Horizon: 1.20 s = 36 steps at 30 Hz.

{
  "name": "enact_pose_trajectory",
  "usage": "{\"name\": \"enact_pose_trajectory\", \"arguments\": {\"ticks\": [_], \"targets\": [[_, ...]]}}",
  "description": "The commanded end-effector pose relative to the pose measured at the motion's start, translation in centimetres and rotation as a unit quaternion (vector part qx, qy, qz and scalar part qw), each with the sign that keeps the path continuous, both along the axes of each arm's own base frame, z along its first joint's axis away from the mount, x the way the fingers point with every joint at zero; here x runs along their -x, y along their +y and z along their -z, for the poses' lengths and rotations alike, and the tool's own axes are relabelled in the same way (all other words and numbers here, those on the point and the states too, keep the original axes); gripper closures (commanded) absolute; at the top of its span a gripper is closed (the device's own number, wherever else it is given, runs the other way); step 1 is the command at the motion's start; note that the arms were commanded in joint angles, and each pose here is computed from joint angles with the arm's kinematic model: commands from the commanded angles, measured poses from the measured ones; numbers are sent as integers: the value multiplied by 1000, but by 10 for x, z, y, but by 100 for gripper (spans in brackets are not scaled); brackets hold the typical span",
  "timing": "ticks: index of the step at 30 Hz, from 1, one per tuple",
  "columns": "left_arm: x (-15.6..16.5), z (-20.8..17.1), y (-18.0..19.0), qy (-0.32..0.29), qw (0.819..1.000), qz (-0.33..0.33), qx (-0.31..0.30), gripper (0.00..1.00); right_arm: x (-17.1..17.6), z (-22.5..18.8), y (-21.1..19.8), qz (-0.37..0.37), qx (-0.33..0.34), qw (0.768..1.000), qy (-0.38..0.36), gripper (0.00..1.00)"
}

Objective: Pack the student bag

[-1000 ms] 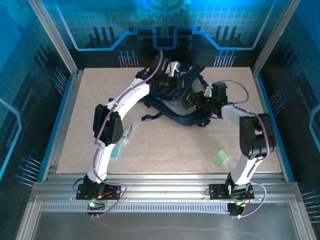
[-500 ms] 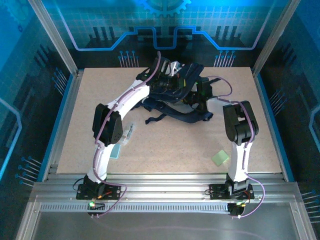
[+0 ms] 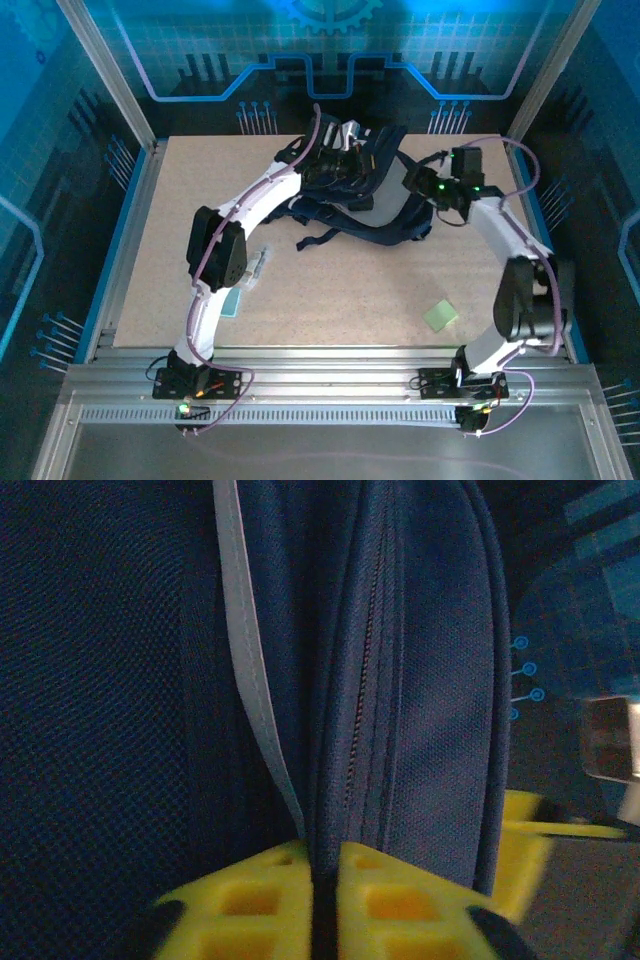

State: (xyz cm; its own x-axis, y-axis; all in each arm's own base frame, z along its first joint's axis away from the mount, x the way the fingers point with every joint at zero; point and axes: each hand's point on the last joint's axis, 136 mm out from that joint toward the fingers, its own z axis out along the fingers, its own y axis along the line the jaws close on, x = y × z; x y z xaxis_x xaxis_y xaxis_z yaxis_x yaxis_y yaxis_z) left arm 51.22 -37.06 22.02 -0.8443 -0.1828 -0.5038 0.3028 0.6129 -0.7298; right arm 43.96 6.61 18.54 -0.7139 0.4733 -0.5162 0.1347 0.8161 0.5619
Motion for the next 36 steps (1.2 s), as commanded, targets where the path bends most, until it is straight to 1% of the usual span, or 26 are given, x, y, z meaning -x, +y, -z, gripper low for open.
{"name": "enact_pose_trajectory", "arguments": {"ticks": [1,2,3,6,9,11,15,18,21,26,29,33,35,36], "targets": [[-5,-37,-14,-59,997,16,42,49,46,10,-18,-11,70,996,57,33],[-7,-39,-8,-64,997,8,34,39,50,1,-16,-15,69,996,51,33],[-9,-40,1,-68,997,-1,27,34,53,-8,-12,-24,68,996,45,33],[-15,-47,34,-73,996,-36,23,23,62,-29,5,-52,82,995,34,34],[-11,-38,68,-66,995,-69,14,19,69,-38,30,-79,103,991,25,33],[-7,-26,93,-56,994,-96,-3,18,73,-38,49,-94,98,990,24,33],[4,19,146,-3,984,-175,-39,18,78,-25,77,-108,92,989,35,33],[11,47,177,32,974,-223,-36,19,78,-16,90,-111,91,989,41,33],[7,67,194,38,967,-249,-37,19,74,-15,98,-121,79,989,45,33],[-11,92,194,66,964,-252,-53,21,72,-11,113,-145,86,984,60,34],[-20,115,199,86,956,-276,-57,19,73,-3,116,-146,94,983,68,33],[-34,140,198,107,949,-293,-56,19,75,3,120,-140,82,984,69,33],[-40,149,198,109,947,-295,-62,23,75,6,128,-142,66,986,65,33],[-41,151,199,108,947,-298,-61,28,75,7,135,-146,58,986,64,33]]}}
